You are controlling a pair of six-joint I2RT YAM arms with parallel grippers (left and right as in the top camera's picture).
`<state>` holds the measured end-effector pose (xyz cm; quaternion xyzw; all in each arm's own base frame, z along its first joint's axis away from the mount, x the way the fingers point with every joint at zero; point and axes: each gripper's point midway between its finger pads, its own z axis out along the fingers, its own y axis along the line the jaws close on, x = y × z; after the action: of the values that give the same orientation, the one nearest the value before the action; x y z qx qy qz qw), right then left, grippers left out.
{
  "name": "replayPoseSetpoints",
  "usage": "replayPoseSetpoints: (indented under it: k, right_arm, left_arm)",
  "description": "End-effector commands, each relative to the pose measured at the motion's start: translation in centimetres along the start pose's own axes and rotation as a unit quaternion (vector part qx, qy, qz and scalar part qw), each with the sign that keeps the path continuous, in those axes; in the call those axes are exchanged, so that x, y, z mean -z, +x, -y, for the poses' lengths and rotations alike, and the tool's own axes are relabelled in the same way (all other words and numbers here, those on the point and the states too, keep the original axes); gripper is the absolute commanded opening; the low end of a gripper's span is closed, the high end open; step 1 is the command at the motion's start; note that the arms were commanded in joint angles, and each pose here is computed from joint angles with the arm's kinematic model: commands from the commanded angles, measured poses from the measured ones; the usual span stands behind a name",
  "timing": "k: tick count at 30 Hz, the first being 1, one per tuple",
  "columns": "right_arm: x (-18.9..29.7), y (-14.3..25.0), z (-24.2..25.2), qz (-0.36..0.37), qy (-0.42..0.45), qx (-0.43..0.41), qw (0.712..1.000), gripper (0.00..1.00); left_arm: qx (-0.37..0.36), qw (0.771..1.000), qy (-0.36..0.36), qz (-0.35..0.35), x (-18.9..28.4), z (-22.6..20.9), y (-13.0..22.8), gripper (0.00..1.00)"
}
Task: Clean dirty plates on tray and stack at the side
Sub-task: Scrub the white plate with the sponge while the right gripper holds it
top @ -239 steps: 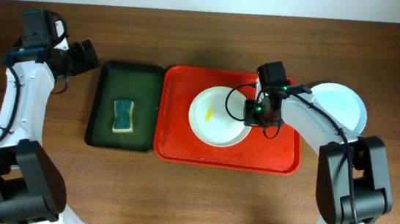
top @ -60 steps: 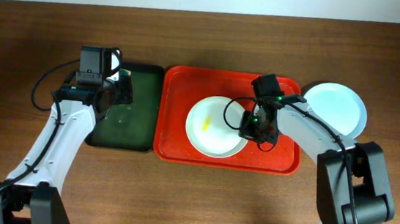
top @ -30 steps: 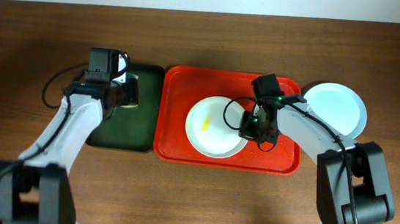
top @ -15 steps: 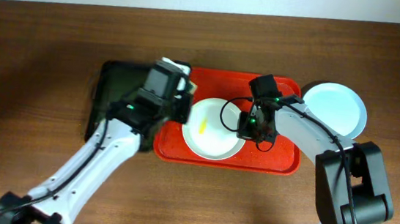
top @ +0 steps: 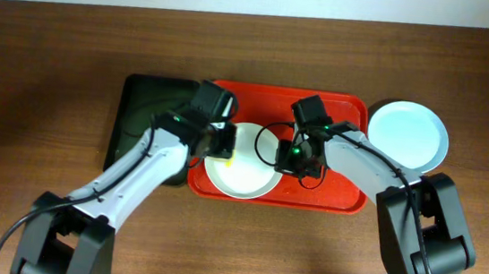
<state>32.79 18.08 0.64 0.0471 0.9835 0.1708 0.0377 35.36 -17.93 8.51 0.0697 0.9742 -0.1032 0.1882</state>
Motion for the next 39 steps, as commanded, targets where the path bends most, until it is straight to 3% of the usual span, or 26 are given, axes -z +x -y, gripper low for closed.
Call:
replayPoseSetpoints:
  k: [1,5,13,24,39]
  right_arm:
    - [-1.2,1.3,0.5,-0.02,0.011,-0.004,1.0,0.04]
    - [-1.2,1.2,0.6,-0.018,0.015,-0.004,1.0,0.04]
    - [-1.2,1.3,1.1,-0.017,0.026,-0.004,1.0,0.04]
    - [-1.2,1.2,1.0,-0.017,0.026,-0.004,1.0,0.04]
    - [-1.2,1.2,1.1,-0.017,0.027,-0.004,1.0,0.04]
  left_arm:
    - [0.005,1.0,0.017,0.016,3.1,0.5,-3.3,0.0]
    - [0.007,0.999,0.002,-0.035,5.6,0.9,-4.2,0.0]
    - [0.014,0.988,-0.031,-0.148,-0.9,-0.5,-0.9,0.0]
    - [0.017,0.984,-0.039,-0.173,-5.6,-1.0,0.0,0.0]
    - [0.0,0.971,-0.053,-0.235,-10.7,-1.3,5.6,0.0]
